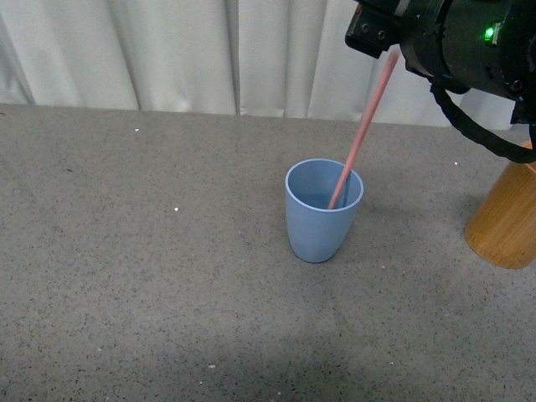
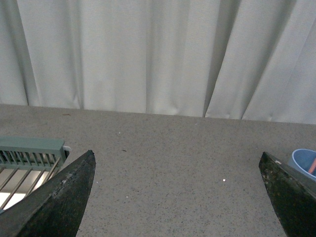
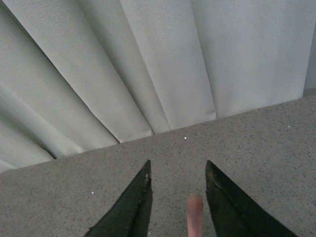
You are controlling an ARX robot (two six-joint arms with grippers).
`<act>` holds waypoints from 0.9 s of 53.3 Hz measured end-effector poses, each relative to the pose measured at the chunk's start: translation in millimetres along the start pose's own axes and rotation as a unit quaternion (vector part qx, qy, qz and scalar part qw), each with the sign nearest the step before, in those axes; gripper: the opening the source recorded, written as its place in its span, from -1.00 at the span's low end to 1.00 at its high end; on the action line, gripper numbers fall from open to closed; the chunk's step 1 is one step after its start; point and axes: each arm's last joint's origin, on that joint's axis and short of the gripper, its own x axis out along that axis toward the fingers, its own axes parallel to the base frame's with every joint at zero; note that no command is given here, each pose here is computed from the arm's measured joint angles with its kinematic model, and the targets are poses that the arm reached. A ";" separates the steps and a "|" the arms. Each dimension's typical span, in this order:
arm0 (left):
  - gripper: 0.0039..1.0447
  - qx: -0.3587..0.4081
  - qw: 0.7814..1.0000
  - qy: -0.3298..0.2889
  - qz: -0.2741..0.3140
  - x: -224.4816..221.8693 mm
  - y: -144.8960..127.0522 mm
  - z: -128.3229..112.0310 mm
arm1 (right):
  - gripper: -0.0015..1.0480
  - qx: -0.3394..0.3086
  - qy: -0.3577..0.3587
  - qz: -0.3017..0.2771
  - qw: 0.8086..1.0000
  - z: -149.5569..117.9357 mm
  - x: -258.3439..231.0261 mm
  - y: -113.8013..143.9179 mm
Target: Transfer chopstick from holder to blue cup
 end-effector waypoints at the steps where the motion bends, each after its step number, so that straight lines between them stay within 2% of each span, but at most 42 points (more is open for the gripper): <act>1: 0.88 0.000 1.000 0.000 0.000 0.0 0.0 0.0 | -0.23 0.000 0.000 0.000 1.000 0.0 -0.1 0.1; 5: 0.88 0.000 1.000 0.000 0.000 0.0 0.0 0.0 | 0.11 -0.003 -0.004 -0.006 1.000 0.5 -0.4 -0.7; 11: 0.88 0.000 1.000 0.000 0.000 0.0 0.0 0.0 | 0.42 -0.008 -0.014 -0.012 1.000 2.6 -5.8 -5.4; 15: 0.88 0.000 1.000 0.000 0.000 0.0 0.0 0.0 | 0.75 -0.020 -0.033 -0.012 0.999 9.3 -18.9 -15.6; 17: 0.88 0.000 1.000 0.000 0.000 0.0 0.0 0.0 | 0.85 -0.023 -0.038 -0.008 0.999 13.7 -27.6 -23.9; 19: 0.88 0.000 1.000 0.000 0.000 0.0 0.0 0.0 | 0.81 -0.032 -0.040 -0.002 0.999 15.5 -32.8 -30.7; 26: 0.88 0.000 1.000 0.000 0.000 0.0 0.0 0.0 | 0.42 -0.107 -0.109 0.027 0.988 25.0 -70.9 -79.2; 30: 0.88 0.000 1.000 0.000 0.000 0.0 0.0 0.0 | 0.18 -0.145 -0.104 0.023 0.984 25.6 -104.5 -116.9; 35: 0.88 0.000 1.000 0.000 0.000 0.0 0.0 0.0 | -0.09 -0.159 -0.079 -0.008 0.984 12.9 -147.2 -149.6; 40: 0.88 0.000 1.000 0.000 -0.001 0.0 0.0 0.0 | -0.36 -0.166 -0.048 -0.016 0.985 -7.8 -183.7 -160.0; 42: 0.88 0.000 1.000 0.000 -0.001 0.0 0.0 0.0 | -0.53 -0.169 -0.039 -0.013 0.985 -16.7 -201.4 -162.4; 48: 0.88 0.000 1.000 0.000 0.000 0.0 0.0 0.0 | -0.94 -0.175 -0.100 -0.001 0.979 -14.4 -228.9 -160.7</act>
